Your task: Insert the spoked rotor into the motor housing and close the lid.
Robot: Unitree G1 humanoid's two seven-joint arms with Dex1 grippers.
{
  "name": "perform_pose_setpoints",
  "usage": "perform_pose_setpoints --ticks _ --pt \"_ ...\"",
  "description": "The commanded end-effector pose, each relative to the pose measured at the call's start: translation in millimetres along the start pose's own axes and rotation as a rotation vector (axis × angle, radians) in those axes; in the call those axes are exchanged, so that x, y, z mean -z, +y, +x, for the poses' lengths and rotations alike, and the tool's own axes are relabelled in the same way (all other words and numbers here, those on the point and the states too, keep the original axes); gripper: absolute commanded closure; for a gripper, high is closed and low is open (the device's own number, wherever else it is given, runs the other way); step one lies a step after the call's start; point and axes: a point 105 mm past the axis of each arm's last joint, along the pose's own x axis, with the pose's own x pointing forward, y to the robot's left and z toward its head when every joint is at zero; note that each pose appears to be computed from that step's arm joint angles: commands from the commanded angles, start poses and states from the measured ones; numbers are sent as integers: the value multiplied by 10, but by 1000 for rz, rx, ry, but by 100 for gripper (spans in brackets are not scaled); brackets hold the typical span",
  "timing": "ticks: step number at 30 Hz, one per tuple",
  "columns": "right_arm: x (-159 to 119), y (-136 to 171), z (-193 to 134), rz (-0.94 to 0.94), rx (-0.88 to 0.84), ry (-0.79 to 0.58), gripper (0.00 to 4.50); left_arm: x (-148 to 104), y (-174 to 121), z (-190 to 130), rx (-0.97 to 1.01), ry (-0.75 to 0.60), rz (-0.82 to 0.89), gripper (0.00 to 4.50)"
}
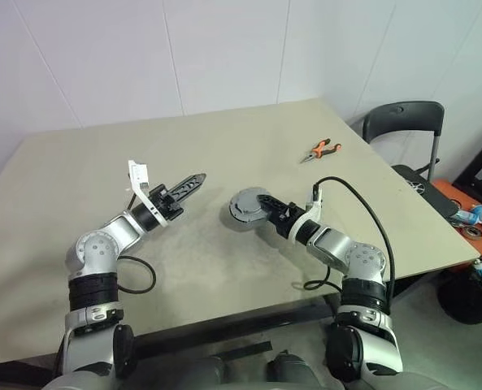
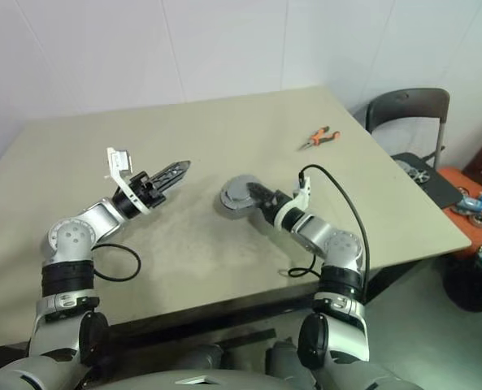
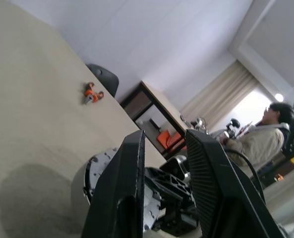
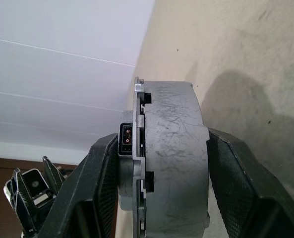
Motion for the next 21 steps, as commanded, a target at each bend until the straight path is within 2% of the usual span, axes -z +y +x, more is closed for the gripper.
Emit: perform_pose_setpoints --ticks 1,2,5,9,12,13,21 --pt "-117 461 54 -53 -156 -28 215 -171 -56 -42 -6 -94 30 314" --pt "-111 479 61 -57 -160 -23 215 -147 -55 -54 -9 -97 26 314" --pt "-91 517 87 -70 -166 -4 215 -88 42 -84 -68 -129 41 256" --pt "-142 708 103 -87 -230 -4 215 -55 191 -141 -125 -167 28 124" --pt "-167 819 115 -103 -260 -4 215 -11 122 -129 -69 -148 -8 23" --pt "-170 844 125 -106 -264 -4 215 -1 88 -120 -46 -141 -20 3" --pt "-99 889 166 -109 -273 11 215 228 -153 -41 87 -8 -112 3"
